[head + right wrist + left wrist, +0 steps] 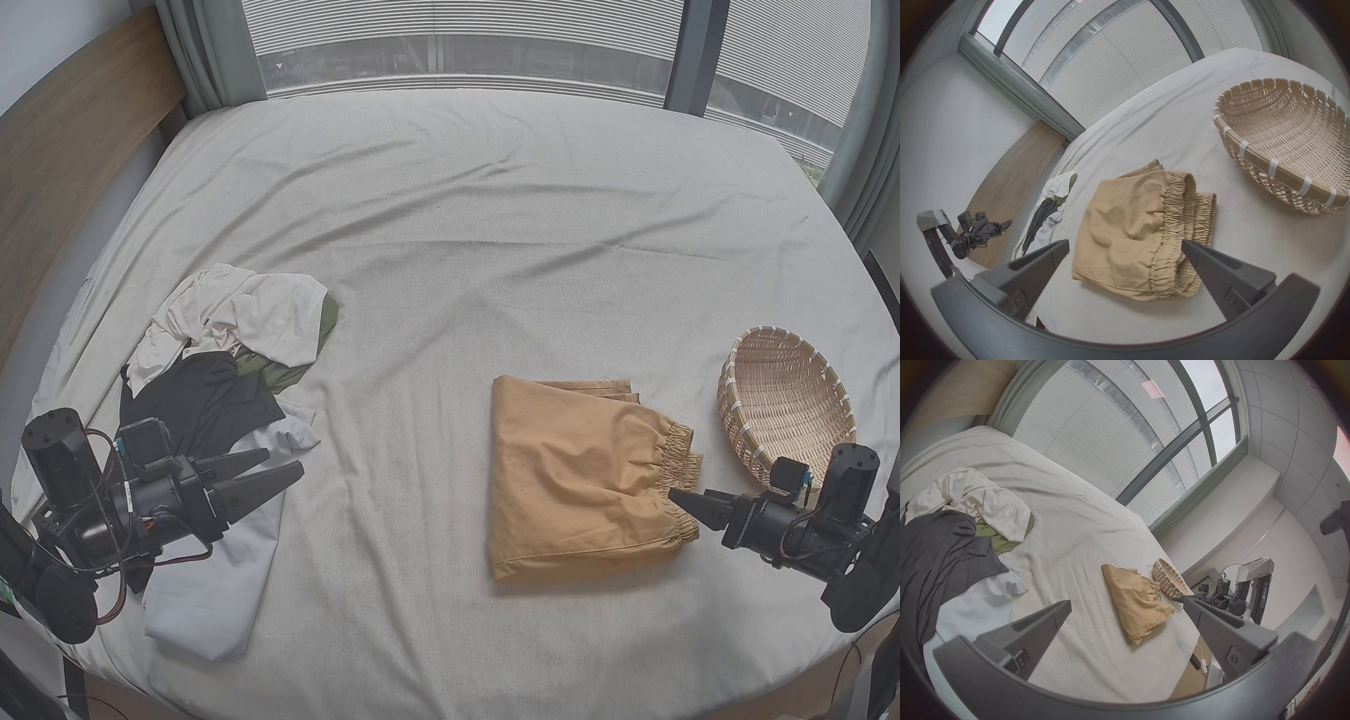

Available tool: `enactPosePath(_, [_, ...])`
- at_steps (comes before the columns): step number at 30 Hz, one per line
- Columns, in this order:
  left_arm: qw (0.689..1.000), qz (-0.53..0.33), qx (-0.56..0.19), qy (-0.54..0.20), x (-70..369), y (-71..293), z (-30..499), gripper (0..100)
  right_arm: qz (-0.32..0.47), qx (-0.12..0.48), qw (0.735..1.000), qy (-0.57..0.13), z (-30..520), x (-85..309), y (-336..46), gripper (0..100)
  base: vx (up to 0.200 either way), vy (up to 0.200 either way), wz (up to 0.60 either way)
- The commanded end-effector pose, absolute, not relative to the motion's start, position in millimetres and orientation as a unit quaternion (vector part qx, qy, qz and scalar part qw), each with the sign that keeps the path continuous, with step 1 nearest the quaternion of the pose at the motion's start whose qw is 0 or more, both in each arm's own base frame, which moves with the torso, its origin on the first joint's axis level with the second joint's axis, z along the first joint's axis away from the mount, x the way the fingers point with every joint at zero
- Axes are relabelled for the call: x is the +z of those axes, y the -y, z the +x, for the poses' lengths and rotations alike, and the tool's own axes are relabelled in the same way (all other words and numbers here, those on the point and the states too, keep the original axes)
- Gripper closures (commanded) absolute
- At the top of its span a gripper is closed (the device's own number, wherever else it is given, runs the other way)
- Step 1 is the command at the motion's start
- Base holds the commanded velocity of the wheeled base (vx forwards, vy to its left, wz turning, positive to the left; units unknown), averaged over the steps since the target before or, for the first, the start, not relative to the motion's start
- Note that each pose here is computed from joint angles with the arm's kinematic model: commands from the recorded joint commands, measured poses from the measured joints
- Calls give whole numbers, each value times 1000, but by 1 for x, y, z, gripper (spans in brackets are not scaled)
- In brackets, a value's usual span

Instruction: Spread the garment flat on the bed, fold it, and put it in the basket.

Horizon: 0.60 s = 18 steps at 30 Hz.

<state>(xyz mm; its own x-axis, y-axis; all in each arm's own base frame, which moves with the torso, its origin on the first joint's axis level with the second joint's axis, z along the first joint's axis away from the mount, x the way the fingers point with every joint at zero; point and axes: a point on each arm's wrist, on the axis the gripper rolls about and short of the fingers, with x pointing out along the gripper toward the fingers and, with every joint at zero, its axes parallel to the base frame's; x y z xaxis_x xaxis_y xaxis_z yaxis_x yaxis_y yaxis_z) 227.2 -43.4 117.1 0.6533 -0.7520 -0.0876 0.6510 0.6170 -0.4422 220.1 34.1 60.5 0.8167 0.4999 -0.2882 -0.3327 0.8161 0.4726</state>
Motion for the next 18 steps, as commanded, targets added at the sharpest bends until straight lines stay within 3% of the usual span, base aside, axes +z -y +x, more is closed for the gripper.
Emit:
enactPosePath(1, [888,-191,-394,-141,113,44,229,0,197,194,929,-246,219,40,-27,0,0,0,0])
enactPosePath(6, [888,-191,-394,-142,111,45,229,0,183,146,934,-271,220,26,-26,0,0,0,0])
enactPosePath(11, [888,-190,-395,-137,112,45,229,0,187,156,929,-279,220,24,-33,0,0,0,0])
enactPosePath(18, [888,-190,-396,-136,110,45,229,0,258,166,903,-300,227,18,-52,0,0,0,0])
